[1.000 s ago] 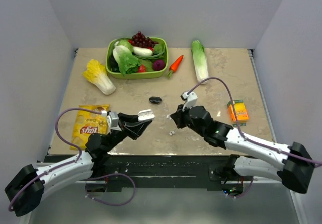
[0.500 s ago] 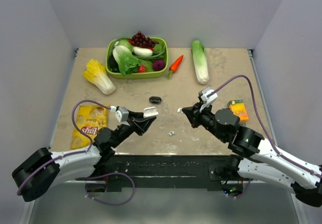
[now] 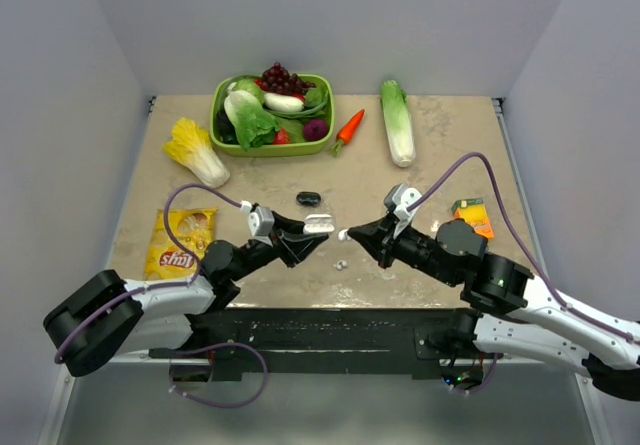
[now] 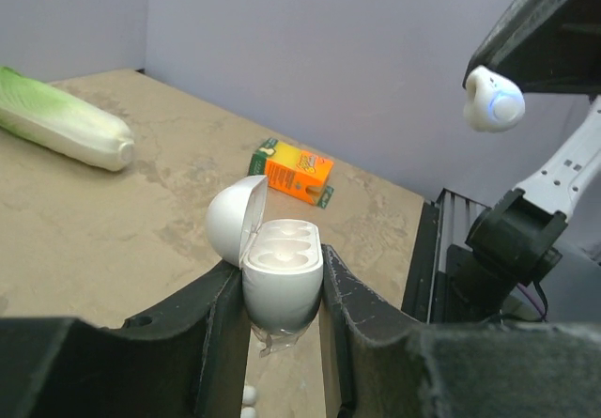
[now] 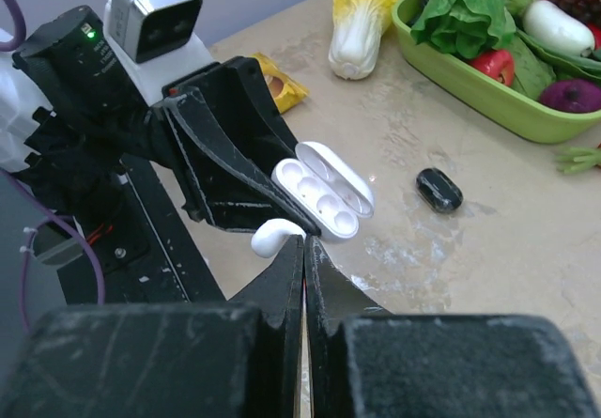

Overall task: Insert the wireless bluetooth earbuds into the charging case
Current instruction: Place the earbud in the charging case.

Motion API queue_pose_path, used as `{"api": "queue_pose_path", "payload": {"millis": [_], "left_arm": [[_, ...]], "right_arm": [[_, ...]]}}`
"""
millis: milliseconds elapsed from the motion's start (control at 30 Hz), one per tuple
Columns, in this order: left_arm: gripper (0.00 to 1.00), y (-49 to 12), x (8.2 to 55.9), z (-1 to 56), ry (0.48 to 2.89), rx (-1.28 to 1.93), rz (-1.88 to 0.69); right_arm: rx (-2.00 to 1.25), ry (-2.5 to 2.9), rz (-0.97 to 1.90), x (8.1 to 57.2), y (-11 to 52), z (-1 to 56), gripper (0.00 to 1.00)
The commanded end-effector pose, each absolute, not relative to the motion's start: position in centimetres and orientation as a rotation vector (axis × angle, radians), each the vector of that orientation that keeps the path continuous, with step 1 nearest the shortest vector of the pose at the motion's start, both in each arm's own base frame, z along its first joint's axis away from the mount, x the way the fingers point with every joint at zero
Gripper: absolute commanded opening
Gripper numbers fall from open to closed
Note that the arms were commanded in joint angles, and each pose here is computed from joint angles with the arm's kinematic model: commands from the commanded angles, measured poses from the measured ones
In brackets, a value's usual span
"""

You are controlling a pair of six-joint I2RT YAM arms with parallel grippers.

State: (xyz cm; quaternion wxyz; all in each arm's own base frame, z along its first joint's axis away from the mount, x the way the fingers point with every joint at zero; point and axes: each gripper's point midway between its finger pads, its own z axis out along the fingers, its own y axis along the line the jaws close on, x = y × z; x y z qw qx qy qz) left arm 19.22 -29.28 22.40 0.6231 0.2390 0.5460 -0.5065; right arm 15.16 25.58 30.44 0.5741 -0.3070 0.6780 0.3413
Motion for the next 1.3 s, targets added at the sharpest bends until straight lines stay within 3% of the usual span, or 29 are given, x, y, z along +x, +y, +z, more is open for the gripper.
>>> {"api": "queue_pose_path", "payload": {"millis": [0, 700, 1267], "left_arm": [[0.00, -28.8, 17.1, 29.7, 0.895, 0.593, -1.204], [0.00, -29.3, 15.2, 32.3, 0.777, 0.662, -1.266], [0.00, -29.4, 14.4, 35.3, 0.674, 0.699, -1.282]], "right_arm": [[-0.751, 1.504, 0.835, 14.7, 26.5, 32.3, 0.00], [-0.703, 1.586, 0.666, 17.0, 26.8, 30.0, 0.00], [-0.697, 1.530, 0.633, 17.2, 27.0, 32.0, 0.00]]}}
